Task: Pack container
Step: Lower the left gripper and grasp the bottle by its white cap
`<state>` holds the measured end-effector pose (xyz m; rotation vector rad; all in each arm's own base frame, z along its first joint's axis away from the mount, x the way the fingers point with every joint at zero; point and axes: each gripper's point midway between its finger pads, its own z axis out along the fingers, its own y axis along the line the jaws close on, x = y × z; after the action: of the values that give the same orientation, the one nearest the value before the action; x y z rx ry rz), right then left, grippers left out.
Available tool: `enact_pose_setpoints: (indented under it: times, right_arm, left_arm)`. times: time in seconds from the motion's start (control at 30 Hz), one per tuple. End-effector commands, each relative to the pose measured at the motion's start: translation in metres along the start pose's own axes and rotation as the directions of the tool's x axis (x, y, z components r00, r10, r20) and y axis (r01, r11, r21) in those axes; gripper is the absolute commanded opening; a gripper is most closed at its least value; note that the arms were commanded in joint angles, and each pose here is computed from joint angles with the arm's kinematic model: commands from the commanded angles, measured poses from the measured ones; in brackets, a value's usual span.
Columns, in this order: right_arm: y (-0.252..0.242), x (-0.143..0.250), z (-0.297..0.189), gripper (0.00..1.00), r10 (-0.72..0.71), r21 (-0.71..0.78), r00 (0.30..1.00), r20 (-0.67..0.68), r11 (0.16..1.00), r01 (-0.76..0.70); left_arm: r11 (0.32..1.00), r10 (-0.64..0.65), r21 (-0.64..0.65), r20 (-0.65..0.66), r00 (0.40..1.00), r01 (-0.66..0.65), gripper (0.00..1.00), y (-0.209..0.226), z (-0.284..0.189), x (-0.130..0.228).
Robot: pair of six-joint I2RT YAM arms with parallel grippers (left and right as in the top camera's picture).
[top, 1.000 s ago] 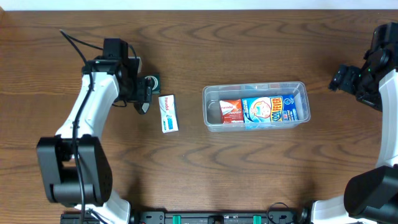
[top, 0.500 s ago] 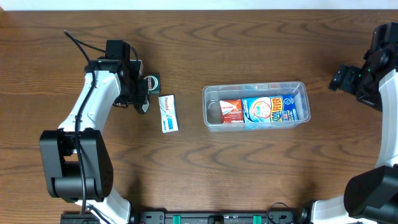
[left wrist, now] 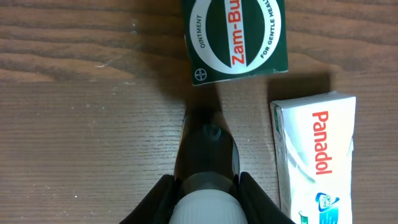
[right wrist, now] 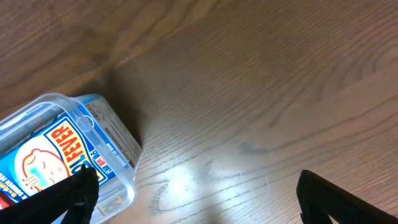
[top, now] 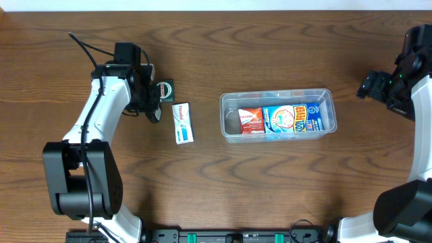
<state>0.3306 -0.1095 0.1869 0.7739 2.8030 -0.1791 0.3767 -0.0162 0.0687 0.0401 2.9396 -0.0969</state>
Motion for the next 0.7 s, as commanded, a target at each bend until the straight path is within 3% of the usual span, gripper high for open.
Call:
enact_pose_setpoints:
  times: [0.0, 0.27, 0.37, 0.67]
  right_arm:
    - [-0.004, -0.001, 0.0, 0.99, -0.004, 0.005, 1.0, 0.002, 1.0, 0.004]
    - [-0.004, -0.001, 0.0, 0.99, -0.004, 0.005, 1.0, 0.002, 1.0, 0.004]
    - [-0.004, -0.001, 0.0, 0.99, -0.004, 0.005, 1.0, 0.002, 1.0, 0.004]
    - [-0.004, -0.001, 0.0, 0.99, -0.004, 0.005, 1.0, 0.002, 1.0, 0.004]
  left_arm:
    - [1.0, -0.005, -0.007, 0.008, 1.0, 0.005, 0.27, 0.001, -0.001, -0.004]
    - [0.998, -0.033, -0.06, 0.037, 0.999, 0.035, 0.27, 0.01, -0.014, -0.006]
    - [0.99, -0.077, -0.11, 0.058, 0.995, 0.083, 0.27, 0.018, -0.032, -0.004]
    - [0.984, -0.15, -0.073, 0.176, 0.973, 0.165, 0.27, 0.005, -0.106, -0.009]
